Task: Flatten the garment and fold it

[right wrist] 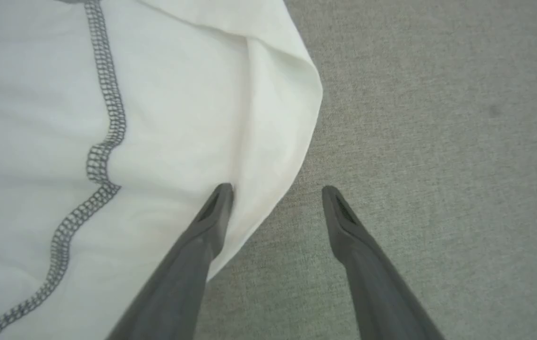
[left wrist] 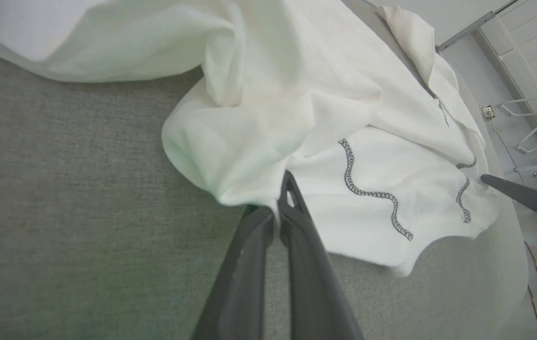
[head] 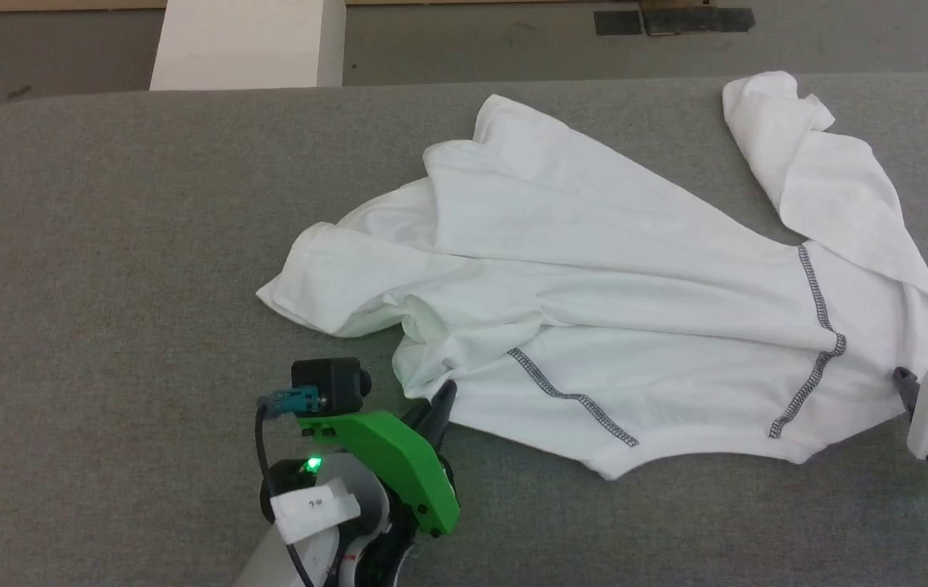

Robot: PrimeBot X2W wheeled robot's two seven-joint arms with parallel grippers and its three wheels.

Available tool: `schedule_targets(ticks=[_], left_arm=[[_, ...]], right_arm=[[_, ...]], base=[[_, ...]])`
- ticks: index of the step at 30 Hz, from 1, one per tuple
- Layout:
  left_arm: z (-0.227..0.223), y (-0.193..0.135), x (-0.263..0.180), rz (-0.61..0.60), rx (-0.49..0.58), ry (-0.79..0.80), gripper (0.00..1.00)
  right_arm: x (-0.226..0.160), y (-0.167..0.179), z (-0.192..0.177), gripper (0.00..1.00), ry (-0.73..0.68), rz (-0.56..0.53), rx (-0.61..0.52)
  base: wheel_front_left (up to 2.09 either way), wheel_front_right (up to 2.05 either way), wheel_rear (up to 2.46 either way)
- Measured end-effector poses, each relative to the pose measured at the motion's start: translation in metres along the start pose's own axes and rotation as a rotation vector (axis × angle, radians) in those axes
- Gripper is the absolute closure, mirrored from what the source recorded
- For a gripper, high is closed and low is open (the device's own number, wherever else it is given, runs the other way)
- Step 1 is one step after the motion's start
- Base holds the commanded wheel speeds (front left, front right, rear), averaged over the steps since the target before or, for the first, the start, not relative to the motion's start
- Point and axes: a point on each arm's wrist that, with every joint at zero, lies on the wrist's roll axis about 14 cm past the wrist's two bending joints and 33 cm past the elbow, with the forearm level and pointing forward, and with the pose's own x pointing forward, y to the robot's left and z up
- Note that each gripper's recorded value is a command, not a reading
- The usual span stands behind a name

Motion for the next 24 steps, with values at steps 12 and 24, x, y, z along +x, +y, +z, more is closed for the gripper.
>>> schedule_targets(ticks=[12,24], left_arm=[[-0.006,0.009,0.001,0.020,-0.007,0.018,1.00],[0.082,-0.035,-0.032,-0.166,-0.174,-0.312,1.00]], right_arm=[[0.015,0.019,-0.004,1.00,0.056,0.053,0.004],[-0.060,0.068,0.088,1.00,-0.295,0.380,0.233]], base=[[0.00,0.00,0.00],[0.00,0.00,0.00]])
